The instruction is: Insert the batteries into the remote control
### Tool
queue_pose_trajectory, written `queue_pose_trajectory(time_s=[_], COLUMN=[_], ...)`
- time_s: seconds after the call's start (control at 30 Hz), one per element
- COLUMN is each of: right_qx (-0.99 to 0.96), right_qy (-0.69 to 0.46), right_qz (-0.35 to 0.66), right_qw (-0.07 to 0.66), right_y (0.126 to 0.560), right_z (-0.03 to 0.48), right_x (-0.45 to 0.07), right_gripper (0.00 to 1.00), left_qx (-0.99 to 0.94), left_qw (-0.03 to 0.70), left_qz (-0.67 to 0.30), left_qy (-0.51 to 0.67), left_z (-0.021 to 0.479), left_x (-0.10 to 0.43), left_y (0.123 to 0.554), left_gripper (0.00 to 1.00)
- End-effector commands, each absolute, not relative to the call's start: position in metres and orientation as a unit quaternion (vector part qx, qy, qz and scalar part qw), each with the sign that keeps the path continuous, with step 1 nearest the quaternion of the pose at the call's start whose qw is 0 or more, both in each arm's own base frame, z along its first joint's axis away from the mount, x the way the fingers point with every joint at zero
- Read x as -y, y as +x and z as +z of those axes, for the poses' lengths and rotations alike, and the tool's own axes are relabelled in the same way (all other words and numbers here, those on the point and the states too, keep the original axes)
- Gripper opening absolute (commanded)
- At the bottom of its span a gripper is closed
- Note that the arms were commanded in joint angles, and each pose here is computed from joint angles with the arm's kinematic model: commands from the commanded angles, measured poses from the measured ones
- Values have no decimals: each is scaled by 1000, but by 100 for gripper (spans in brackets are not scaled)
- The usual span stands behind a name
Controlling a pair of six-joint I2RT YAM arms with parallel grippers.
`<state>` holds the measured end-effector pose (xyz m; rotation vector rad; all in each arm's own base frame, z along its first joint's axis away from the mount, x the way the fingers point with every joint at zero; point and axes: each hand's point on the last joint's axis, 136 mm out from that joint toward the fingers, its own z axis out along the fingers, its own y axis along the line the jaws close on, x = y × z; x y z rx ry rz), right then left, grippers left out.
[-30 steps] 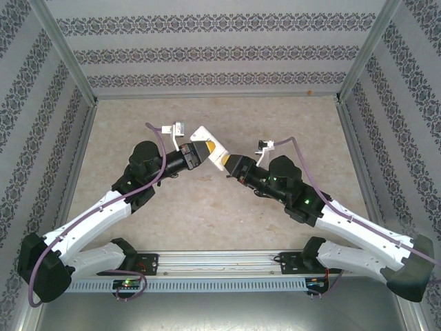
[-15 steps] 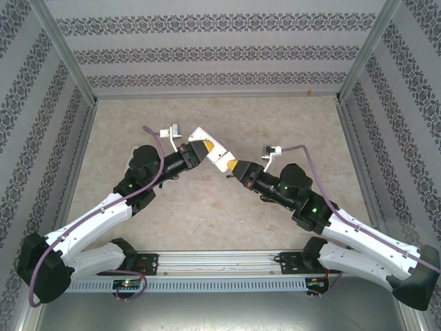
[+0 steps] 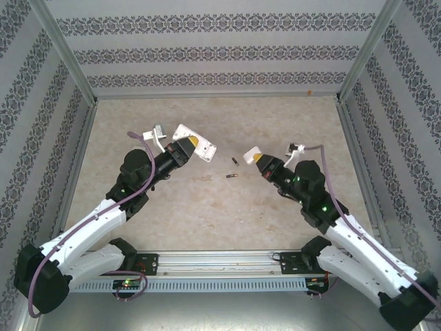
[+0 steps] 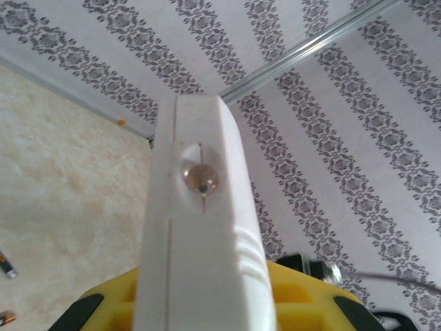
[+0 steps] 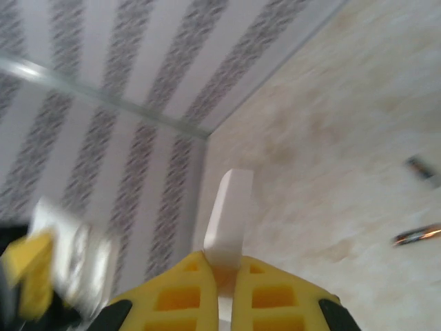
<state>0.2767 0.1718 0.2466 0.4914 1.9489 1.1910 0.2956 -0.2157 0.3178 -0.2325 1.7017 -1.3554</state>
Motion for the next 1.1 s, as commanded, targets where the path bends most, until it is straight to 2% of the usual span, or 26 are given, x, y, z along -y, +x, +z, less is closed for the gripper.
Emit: queue_pose_trajectory(time_s=[0.0, 0.17, 0.3, 0.4, 0.53, 0.6, 0.7, 0.8, 0.87, 0.93, 1.07], right_qx=[-821, -853, -865, -873, -877, -876, -875, -875, -869, -863, -812], right_qy=[186, 174, 178, 203, 273, 300, 311, 310, 278, 189, -84], right_qz=[423, 395, 388, 376, 334, 321, 309, 305, 325, 349, 344], right_qw=[334, 295, 263, 235, 212, 200, 202, 211, 247, 312, 465], right_y=[302, 347, 361, 353, 327, 311, 295, 285, 288, 293, 269], right_z=[189, 144, 110, 83, 47, 32, 28, 43, 76, 123, 225], right_x=[-157, -151, -153, -148, -125, -115, -105, -100, -106, -127, -198], right_gripper=[2, 3, 3, 5, 15, 17, 22, 44, 46, 47, 75], left_qx=[-695, -707, -716, -717, -716, -714, -713, -715, -716, -716, -715], left_qw=[462, 440, 434, 435, 434, 433, 428, 425, 421, 421, 424], left_qz=[-546, -550, -543, -541, -544, -547, -551, -551, -552, -554, -552], left_qy=[-78, -62, -65, -65, -63, -66, -66, -66, -65, -67, -65], left_z=[308, 296, 286, 287, 288, 289, 289, 287, 284, 283, 282], left_x=[214, 217, 214, 213, 215, 215, 217, 218, 218, 218, 218], left_y=[291, 279, 274, 273, 274, 275, 275, 275, 274, 273, 275], left_gripper=[11, 11, 11, 11, 11, 11, 11, 11, 11, 11, 11])
